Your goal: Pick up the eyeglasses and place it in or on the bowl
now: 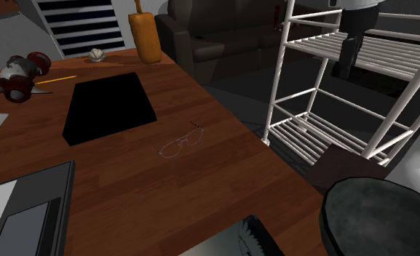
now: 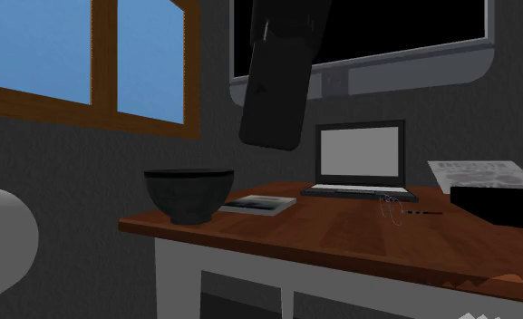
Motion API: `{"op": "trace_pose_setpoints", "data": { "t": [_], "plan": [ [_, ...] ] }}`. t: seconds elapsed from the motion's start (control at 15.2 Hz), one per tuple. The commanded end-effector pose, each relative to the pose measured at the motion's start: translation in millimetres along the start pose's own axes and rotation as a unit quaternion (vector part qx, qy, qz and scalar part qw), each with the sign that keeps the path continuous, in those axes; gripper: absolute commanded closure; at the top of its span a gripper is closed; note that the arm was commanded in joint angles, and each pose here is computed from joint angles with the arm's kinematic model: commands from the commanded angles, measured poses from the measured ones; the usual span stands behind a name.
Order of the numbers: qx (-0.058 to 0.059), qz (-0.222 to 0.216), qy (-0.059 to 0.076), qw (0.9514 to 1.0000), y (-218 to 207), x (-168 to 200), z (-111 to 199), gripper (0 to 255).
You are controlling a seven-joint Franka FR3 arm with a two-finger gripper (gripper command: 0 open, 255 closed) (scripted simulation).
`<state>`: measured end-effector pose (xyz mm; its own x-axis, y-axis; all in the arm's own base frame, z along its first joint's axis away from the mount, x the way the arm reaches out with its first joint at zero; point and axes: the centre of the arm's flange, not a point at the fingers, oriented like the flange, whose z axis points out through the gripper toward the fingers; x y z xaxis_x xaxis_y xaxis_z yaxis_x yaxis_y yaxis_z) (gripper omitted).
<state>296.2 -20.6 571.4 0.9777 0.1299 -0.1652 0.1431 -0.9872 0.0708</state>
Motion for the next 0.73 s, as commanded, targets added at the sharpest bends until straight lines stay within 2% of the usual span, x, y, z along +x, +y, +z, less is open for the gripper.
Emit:
{"op": "trace_pose_setpoints", "data": {
  "t": [0.0,0.66],
  "plan": [
    [0.0,0.0,0.0,1.0,0.0,0.0,0.0,0],
    [-0.006,-0.079,0.037,0.9961,-97.6,77.9,4.1,0]
  ]
}}
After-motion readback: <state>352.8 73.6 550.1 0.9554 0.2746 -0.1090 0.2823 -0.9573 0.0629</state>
